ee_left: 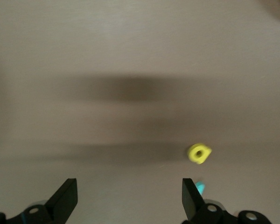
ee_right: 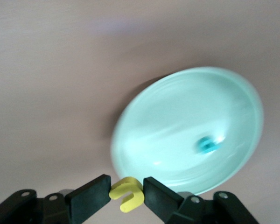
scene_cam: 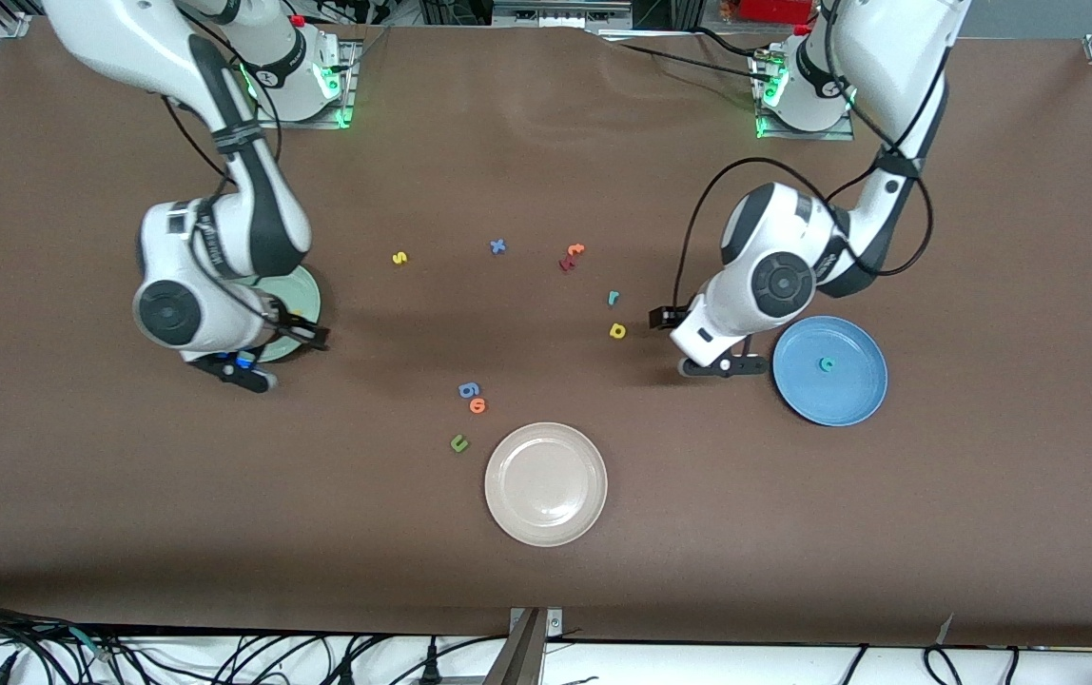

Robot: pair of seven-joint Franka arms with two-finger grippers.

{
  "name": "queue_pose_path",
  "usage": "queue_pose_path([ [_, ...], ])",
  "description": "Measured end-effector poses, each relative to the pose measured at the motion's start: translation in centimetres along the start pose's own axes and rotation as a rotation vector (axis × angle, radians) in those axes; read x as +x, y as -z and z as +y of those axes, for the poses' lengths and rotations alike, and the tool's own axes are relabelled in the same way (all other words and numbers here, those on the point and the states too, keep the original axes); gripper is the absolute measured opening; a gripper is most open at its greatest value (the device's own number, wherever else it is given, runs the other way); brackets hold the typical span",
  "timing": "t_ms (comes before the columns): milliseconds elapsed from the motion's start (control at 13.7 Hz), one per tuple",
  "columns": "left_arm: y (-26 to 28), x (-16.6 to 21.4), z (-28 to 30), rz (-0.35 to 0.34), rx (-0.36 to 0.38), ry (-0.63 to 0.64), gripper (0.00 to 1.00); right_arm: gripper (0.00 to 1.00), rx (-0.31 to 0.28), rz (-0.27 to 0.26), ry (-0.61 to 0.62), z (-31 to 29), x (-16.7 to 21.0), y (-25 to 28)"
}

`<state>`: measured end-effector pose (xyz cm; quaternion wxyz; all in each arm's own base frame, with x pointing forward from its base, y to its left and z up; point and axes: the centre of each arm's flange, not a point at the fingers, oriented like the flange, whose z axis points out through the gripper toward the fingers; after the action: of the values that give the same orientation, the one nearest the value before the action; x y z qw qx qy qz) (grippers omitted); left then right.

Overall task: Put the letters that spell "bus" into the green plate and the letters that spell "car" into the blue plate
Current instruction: 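Open the left gripper over the blue plate while the right carries the u, then open the right gripper over the green plate while the left grasps yellow d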

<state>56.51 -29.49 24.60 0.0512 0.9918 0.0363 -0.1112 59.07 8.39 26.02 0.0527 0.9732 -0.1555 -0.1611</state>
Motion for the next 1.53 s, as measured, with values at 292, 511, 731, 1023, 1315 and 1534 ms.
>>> queue_pose_path([
  [292, -3.8, -2.0, 6.4, 0.069, -0.001, -0.010, 0.98, 0.38, 0.055, -0.077, 0.077, 6.3, 2.5, -2.3],
  [511, -4.6, -3.4, 8.8, 0.107, 0.008, -0.057, 0.97, 0.49, 0.053, -0.087, 0.091, 5.8, 2.4, -2.9],
  [731, -5.4, -3.2, 9.1, 0.146, 0.028, -0.088, 0.96, 0.74, 0.055, -0.091, 0.096, 5.4, 2.2, -2.9],
  [1023, -7.1, -3.1, 8.7, 0.156, 0.026, -0.090, 0.94, 0.73, 0.128, -0.152, 0.031, 2.8, 0.7, -2.6],
  [1315, -9.0, -3.9, 8.4, 0.161, 0.025, -0.096, 0.87, 0.74, 0.127, -0.177, -0.083, -4.6, -3.7, -2.4],
  [1534, -9.6, -4.1, 8.1, 0.161, 0.027, -0.095, 0.74, 0.75, 0.148, -0.127, -0.173, -9.5, -7.5, -3.9],
])
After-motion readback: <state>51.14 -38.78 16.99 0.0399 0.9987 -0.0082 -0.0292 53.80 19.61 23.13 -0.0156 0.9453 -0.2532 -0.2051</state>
